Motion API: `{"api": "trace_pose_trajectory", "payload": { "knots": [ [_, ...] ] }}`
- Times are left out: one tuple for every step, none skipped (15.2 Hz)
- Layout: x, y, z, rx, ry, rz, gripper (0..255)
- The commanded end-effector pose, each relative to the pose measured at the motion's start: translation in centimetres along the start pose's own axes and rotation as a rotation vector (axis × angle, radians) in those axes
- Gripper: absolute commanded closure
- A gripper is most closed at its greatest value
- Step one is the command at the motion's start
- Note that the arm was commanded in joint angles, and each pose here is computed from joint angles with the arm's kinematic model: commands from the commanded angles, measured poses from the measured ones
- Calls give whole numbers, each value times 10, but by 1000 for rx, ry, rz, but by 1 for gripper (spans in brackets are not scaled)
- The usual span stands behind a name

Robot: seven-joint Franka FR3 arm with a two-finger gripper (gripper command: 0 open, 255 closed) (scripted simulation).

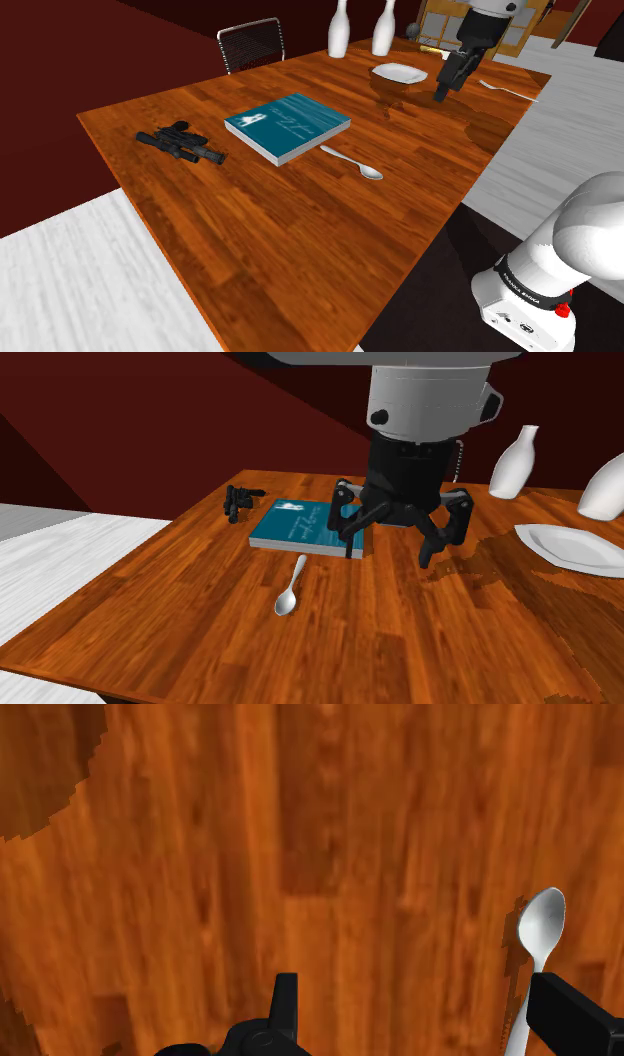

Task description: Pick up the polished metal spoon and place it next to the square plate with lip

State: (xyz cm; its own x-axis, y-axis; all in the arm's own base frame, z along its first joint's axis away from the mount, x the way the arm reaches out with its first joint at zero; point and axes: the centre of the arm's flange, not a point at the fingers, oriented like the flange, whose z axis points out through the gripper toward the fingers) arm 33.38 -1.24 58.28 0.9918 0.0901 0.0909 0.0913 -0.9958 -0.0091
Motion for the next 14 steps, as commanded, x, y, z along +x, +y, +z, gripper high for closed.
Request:
{"api": "trace_pose_trajectory", "payload": {
  "knots": [
    [0, 0, 0, 0, 0, 0, 0],
    [10, -7, 8, 8, -13, -2, 0],
    [19, -13, 15, 15, -25, -3, 0],
    [28, -20, 23, 23, -38, -5, 0],
    [38, -27, 30, 30, -50, -7, 0],
    [47, -34, 38, 38, -63, -8, 0],
    [56, -41, 46, 45, -76, -10, 0],
    [65, -48, 54, 53, -88, -11, 0],
    [74, -55, 62, 60, -101, -13, 0],
    [82, -62, 70, 68, -113, -15, 0],
    [91, -69, 78, 75, -126, -16, 0],
    [99, -77, 86, 83, -139, -18, 0],
    [108, -84, 94, 90, -151, -20, 0],
    [116, -91, 102, 98, -164, -21, 0]
  ]
}}
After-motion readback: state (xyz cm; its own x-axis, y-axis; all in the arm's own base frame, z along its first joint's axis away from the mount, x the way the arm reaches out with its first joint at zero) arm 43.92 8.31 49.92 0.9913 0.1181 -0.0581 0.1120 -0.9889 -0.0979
